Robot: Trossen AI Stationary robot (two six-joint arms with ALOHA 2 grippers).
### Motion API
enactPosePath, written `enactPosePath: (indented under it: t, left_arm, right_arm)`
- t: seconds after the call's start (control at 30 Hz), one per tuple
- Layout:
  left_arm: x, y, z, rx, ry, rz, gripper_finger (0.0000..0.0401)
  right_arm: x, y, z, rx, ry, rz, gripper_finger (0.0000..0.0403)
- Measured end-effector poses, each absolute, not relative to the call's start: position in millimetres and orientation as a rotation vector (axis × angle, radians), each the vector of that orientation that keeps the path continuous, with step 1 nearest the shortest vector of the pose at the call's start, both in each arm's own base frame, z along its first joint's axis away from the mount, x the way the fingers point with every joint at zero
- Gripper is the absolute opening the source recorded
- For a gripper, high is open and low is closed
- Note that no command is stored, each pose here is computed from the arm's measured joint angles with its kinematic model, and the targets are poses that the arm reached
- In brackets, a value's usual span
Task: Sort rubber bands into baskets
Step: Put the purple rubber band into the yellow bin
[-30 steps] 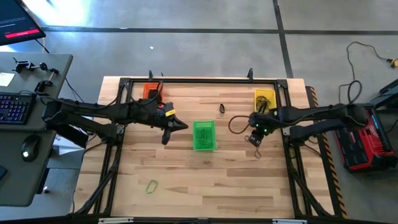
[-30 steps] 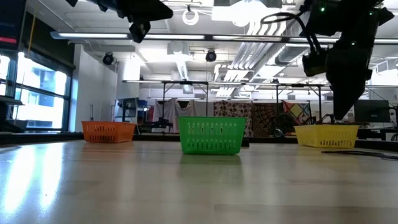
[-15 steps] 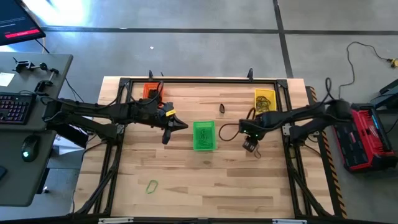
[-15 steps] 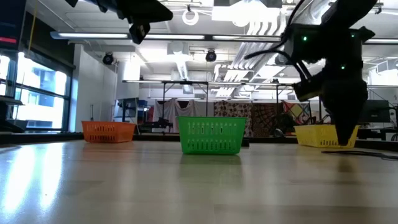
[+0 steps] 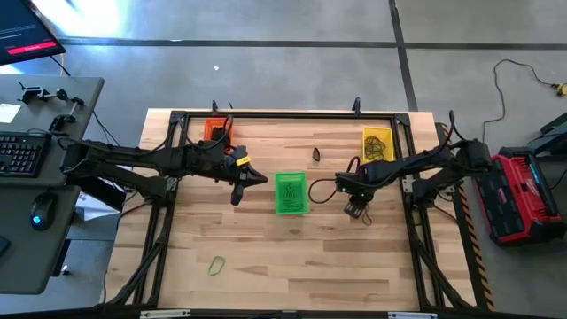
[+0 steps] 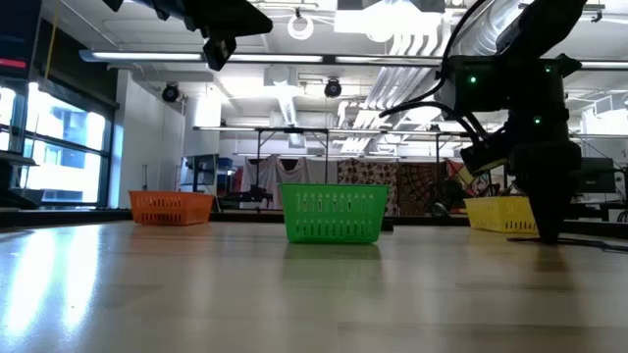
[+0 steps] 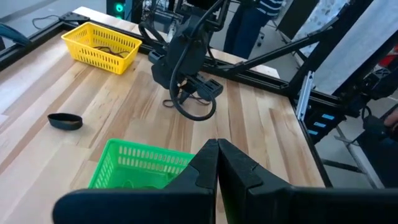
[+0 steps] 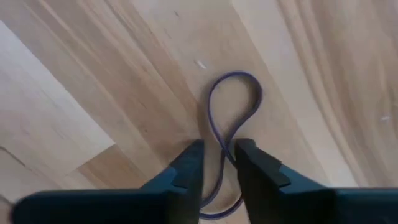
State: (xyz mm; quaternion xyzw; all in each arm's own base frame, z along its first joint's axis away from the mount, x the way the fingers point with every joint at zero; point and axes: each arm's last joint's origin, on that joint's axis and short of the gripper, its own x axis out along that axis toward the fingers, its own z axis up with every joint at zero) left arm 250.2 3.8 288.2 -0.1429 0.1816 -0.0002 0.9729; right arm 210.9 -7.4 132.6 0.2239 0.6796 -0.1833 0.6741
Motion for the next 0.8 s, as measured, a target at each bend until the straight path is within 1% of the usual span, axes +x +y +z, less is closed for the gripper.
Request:
enactPosePath:
  t: [0.13, 0.17, 0.3, 0.43, 0.63, 0.8]
  left_arm:
    - [250, 4, 288, -0.293, 0.366, 0.001, 0.0]
    - [250, 4, 288, -0.293, 0.367, 0.001, 0.0]
    - [250, 4, 288, -0.292, 0.366, 0.001, 0.0]
    - [250, 5, 288, -0.281, 0.365, 0.011, 0.0]
    - [250, 5, 288, -0.29, 0.364, 0.013, 0.0]
    - [250, 5, 288, -0.291, 0.37, 0.015, 0.0]
  right_arm:
    - [211, -7, 137, 0.526, 1.506, -0.385, 0.0019]
    - [210, -7, 138, 0.528, 1.497, -0.381, 0.001]
    - [210, -6, 149, 0.571, 1.436, -0.368, 0.0013]
    - [216, -6, 166, 0.592, 1.348, -0.325, 0.0002]
    - [236, -5, 195, 0.608, 1.172, -0.196, 0.0001]
    - [255, -6, 220, 0.584, 1.017, -0.132, 0.0001]
